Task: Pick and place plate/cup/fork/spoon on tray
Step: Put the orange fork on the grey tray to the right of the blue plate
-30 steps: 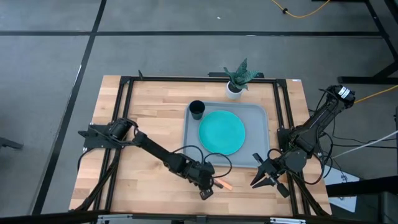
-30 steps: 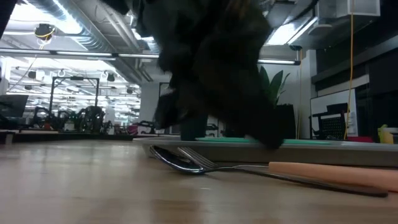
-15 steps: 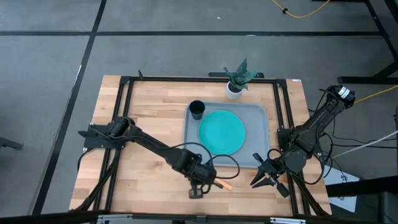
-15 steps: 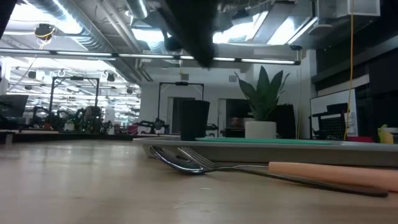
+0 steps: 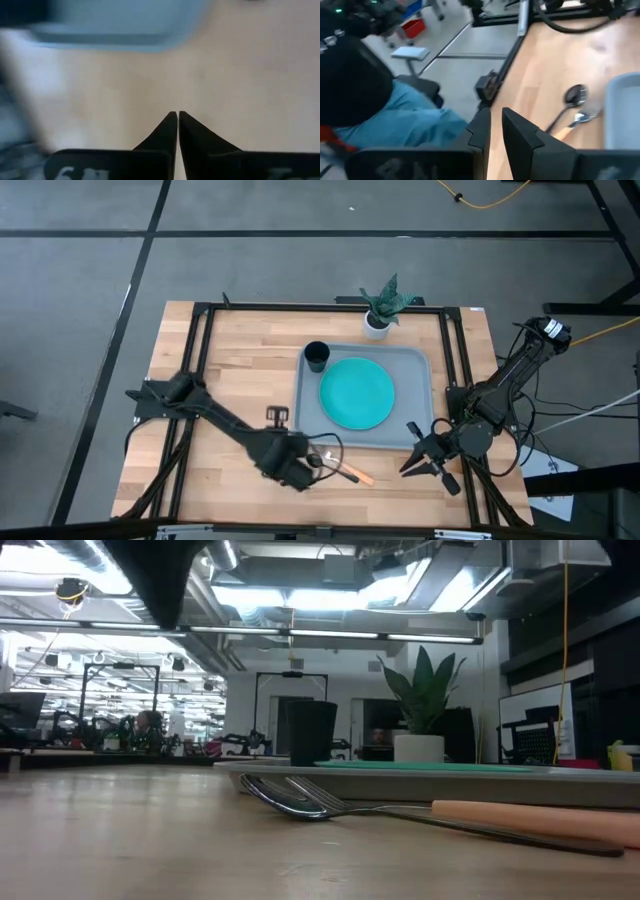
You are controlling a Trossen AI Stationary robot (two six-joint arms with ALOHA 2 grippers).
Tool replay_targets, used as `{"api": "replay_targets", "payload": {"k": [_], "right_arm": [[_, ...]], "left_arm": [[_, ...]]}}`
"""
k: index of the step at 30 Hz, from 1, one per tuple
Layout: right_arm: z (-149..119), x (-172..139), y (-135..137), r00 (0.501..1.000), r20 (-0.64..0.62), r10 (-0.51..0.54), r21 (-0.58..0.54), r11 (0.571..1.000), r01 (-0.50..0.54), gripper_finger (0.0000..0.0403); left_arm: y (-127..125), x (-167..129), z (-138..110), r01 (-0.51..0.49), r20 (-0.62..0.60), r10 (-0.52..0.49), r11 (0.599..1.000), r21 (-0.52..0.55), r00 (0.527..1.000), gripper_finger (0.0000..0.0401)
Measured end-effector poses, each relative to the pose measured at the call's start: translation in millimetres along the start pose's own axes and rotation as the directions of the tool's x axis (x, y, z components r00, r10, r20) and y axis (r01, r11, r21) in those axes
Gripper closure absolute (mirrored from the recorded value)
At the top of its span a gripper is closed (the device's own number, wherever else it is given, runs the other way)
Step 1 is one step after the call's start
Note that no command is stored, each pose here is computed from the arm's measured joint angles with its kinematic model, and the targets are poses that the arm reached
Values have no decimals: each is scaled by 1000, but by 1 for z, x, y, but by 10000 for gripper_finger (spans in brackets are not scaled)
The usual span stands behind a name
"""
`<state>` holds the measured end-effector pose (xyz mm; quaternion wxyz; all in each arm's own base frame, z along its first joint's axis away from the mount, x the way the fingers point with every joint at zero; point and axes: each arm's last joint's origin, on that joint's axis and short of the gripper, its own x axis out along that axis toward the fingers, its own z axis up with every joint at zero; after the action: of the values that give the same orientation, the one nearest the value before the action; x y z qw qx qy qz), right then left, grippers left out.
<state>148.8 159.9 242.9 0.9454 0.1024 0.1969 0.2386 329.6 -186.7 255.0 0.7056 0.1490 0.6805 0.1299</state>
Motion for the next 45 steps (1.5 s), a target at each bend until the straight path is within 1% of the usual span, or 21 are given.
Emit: {"api": "replay_targets", "payload": {"k": [1,2,4,7,9,10,12,16,19,20,22,23,24,25,26,29,33,36,38,42,45], "right_arm": [[0,0,-1,1000,8,-18,0,1000,18,350],[0,0,-1,999,12,-32,0,999,32,350],[0,0,-2,998,20,-52,1,999,52,350],[1,0,-2,997,28,-66,1,998,66,350],[1,0,-2,997,29,-72,1,997,72,350],[1,0,-2,997,30,-72,1,997,72,350],[1,0,-2,997,31,-73,0,997,73,350],[2,0,-2,997,44,-67,5,998,67,350],[4,0,-1,996,59,-61,12,998,60,350],[4,0,-1,996,61,-60,13,998,59,350],[4,0,-1,996,61,-60,9,998,60,350],[4,0,-1,996,62,-60,8,998,59,350],[4,0,-1,996,64,-59,7,998,59,350],[4,0,-1,996,64,-59,7,998,59,350],[4,0,-1,996,65,-58,7,998,58,350],[4,0,-1,996,65,-58,11,998,57,350],[4,0,-1,996,65,-58,11,998,57,350],[4,0,-1,996,65,-58,9,998,57,350],[4,0,-1,996,65,-58,11,998,57,350],[4,0,-1,996,64,-57,11,998,57,350],[4,0,-1,996,64,-57,10,998,57,350]], "left_arm": [[-1,-1,-8,-65,31,65,998,10,997,387],[-4,-1,-16,-102,59,101,995,19,993,386],[-5,-1,-34,-96,88,94,995,22,992,383],[9,-2,-64,-41,157,46,999,-34,986,382],[21,2,-83,29,251,-10,997,-73,968,382],[28,6,-92,75,309,-46,994,-84,950,382],[43,15,-109,165,438,-111,982,-87,892,381],[76,51,-148,308,653,-167,945,-108,739,381],[90,81,-172,452,784,-213,887,-95,583,381],[94,88,-178,484,830,-208,871,-84,518,381],[101,96,-186,518,914,-180,855,-37,363,381],[104,99,-190,519,942,-169,855,-7,290,381],[106,101,-193,507,960,-154,862,14,234,381],[108,104,-196,487,972,-136,873,27,191,381],[110,109,-199,470,978,-124,882,32,166,381],[111,120,-207,473,985,-122,879,52,119,381],[111,131,-215,492,986,-148,865,94,72,381],[113,136,-218,483,991,-123,872,78,62,381],[113,140,-220,472,992,-106,879,64,62,381],[114,147,-223,470,989,-101,882,36,113,381],[114,149,-225,468,985,-106,883,30,138,381]]}}
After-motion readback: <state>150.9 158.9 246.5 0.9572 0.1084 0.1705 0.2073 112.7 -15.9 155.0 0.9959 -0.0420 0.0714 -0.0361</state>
